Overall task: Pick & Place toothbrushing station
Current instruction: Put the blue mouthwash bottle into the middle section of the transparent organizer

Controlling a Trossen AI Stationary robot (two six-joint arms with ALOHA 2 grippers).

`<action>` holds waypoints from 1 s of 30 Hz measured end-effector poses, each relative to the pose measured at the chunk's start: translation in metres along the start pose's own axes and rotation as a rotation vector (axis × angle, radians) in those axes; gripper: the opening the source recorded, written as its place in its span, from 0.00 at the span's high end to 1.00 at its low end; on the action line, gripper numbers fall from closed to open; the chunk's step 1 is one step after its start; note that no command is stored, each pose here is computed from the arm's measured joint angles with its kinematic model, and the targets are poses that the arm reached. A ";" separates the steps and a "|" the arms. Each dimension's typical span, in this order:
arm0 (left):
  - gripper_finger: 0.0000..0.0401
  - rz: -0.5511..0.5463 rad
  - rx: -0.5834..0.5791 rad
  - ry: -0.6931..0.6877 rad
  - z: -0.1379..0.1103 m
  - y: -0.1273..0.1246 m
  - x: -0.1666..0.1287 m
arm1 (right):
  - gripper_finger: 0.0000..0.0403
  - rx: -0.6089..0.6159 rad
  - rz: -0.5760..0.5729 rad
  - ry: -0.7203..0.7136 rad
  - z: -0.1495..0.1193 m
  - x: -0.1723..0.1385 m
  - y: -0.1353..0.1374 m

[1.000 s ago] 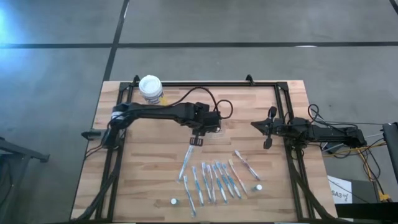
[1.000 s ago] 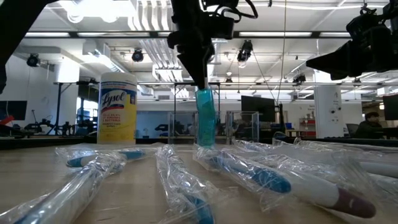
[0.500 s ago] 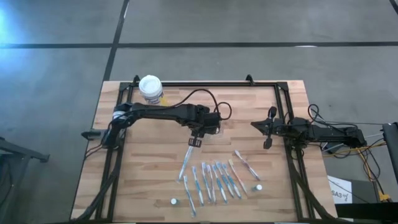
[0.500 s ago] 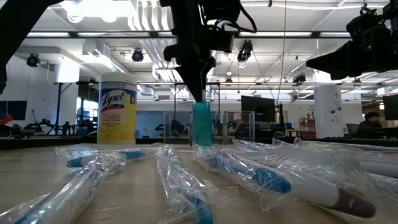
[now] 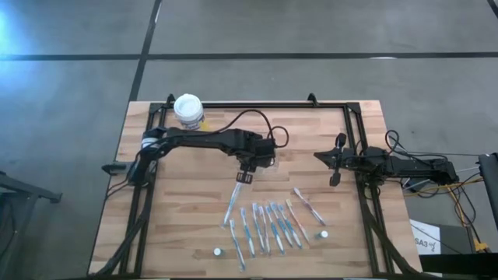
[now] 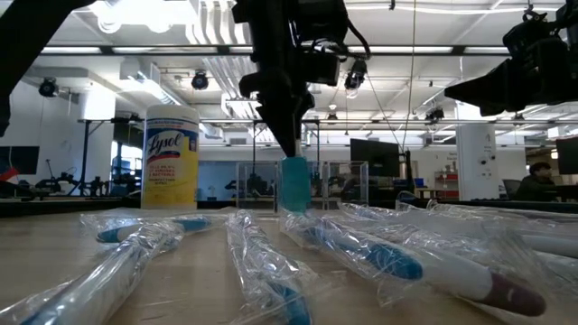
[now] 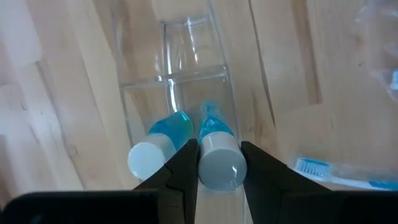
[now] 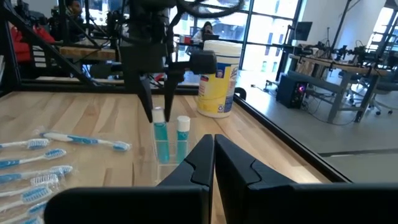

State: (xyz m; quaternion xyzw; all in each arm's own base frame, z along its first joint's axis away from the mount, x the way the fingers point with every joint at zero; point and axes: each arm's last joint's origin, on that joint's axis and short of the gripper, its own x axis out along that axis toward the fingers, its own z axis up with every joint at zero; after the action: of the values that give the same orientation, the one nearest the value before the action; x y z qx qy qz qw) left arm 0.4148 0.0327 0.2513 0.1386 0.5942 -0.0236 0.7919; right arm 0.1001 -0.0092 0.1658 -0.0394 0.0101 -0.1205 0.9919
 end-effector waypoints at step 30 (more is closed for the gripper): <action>0.71 -0.003 -0.021 -0.006 -0.005 0.000 0.013 | 0.98 -0.001 0.000 0.000 0.000 0.000 0.000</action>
State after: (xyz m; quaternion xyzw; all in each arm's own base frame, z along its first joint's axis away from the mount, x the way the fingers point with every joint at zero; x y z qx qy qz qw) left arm 0.4139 0.0360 0.2382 0.1290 0.5925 -0.0190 0.7950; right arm 0.1001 -0.0092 0.1658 -0.0398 0.0102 -0.1205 0.9919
